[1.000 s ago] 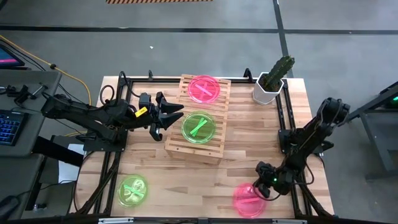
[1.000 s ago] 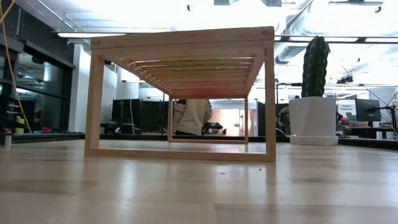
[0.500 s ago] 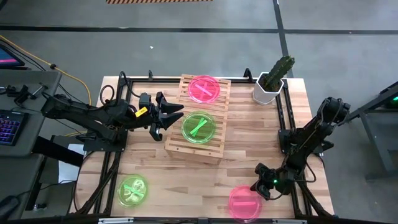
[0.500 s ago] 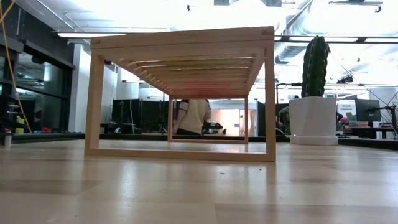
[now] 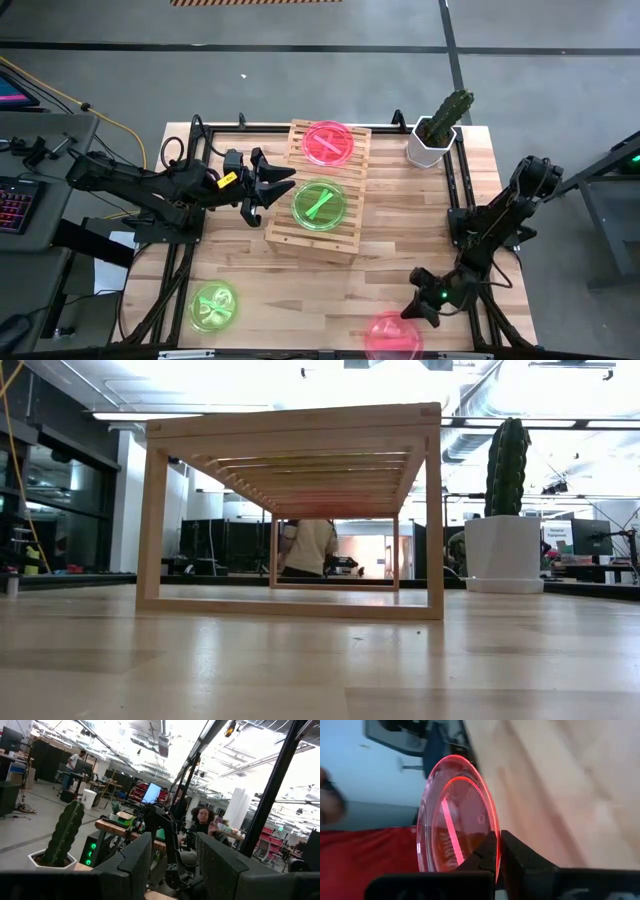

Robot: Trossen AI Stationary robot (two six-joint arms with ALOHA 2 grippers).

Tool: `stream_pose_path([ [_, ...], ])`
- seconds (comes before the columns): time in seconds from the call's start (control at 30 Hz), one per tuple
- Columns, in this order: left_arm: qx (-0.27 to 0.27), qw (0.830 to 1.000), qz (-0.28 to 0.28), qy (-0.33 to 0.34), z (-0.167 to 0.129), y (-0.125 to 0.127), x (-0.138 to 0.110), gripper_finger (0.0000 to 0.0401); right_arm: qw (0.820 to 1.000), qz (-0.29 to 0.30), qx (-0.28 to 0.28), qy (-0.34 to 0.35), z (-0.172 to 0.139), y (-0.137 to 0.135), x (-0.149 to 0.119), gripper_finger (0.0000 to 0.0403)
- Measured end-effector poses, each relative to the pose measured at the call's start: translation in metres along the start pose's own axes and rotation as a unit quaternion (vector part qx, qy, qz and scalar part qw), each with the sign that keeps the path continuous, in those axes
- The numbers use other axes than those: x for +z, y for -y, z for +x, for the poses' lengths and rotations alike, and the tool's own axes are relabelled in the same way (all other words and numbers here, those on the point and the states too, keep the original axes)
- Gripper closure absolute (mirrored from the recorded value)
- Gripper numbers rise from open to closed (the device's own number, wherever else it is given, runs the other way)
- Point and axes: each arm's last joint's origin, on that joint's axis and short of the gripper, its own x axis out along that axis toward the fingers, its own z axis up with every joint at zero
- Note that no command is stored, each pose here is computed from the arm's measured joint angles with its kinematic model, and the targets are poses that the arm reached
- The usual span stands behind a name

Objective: Place and stack plates onto a shelf
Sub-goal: Stack the pink transparent plate on top of the other pink transparent plates on the shelf

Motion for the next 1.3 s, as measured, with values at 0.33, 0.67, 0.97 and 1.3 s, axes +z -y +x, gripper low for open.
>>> stream_pose_path([
  [0.33,0.000,1.000,0.009,0.000,0.000,0.000,0.000,0.0256,0.990,0.052,0.132,0.016,0.001,-0.025,0.019,0.0403],
  [0.67,-0.001,1.000,0.005,-0.005,0.000,0.000,-0.001,0.0256,0.965,0.072,0.245,0.058,0.002,-0.039,0.068,0.0403],
  [0.97,0.006,0.999,0.015,-0.032,0.000,-0.002,-0.006,0.0256,0.954,0.072,0.281,0.077,-0.002,-0.040,0.095,0.0403],
  [1.3,0.006,0.999,0.033,-0.031,0.000,-0.002,-0.006,0.0256,0.948,0.054,0.289,0.123,-0.025,-0.048,0.117,0.0403],
])
